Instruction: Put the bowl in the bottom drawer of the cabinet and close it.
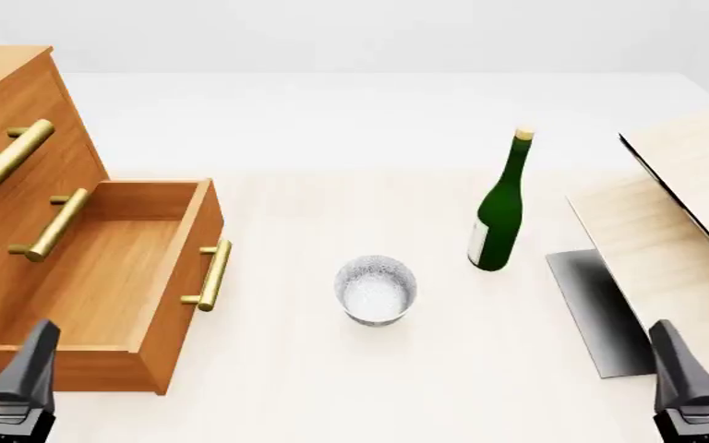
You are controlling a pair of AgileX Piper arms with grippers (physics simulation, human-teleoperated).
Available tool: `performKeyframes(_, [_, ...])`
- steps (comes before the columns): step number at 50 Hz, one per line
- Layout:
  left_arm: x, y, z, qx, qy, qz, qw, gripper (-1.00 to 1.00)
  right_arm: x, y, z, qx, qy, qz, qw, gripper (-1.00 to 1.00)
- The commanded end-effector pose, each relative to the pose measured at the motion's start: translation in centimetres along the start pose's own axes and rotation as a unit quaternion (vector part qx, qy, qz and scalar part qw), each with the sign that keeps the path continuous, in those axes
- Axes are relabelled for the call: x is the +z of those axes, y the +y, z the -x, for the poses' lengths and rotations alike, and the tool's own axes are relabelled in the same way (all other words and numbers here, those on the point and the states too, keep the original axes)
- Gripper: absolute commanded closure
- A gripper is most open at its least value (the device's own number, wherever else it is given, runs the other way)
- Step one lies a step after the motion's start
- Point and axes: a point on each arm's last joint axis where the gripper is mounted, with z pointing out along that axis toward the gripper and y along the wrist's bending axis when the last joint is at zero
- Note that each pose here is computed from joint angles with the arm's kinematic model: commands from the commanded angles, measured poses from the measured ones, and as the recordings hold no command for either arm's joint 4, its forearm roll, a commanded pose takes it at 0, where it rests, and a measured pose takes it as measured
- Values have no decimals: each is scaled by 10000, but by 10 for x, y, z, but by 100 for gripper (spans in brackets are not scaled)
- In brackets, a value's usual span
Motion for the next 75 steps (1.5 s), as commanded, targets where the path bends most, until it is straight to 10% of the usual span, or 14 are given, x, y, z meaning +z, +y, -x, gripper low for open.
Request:
performKeyframes(1, [0, 0, 1, -25, 26, -21, 10000, -100, 0, 0, 1, -16, 13, 0, 10000, -100])
performKeyframes(75, [20, -16, 55, 254, 852, -1126, 9897, -100, 0, 0, 1, 16, -3, 0, 10000, -100])
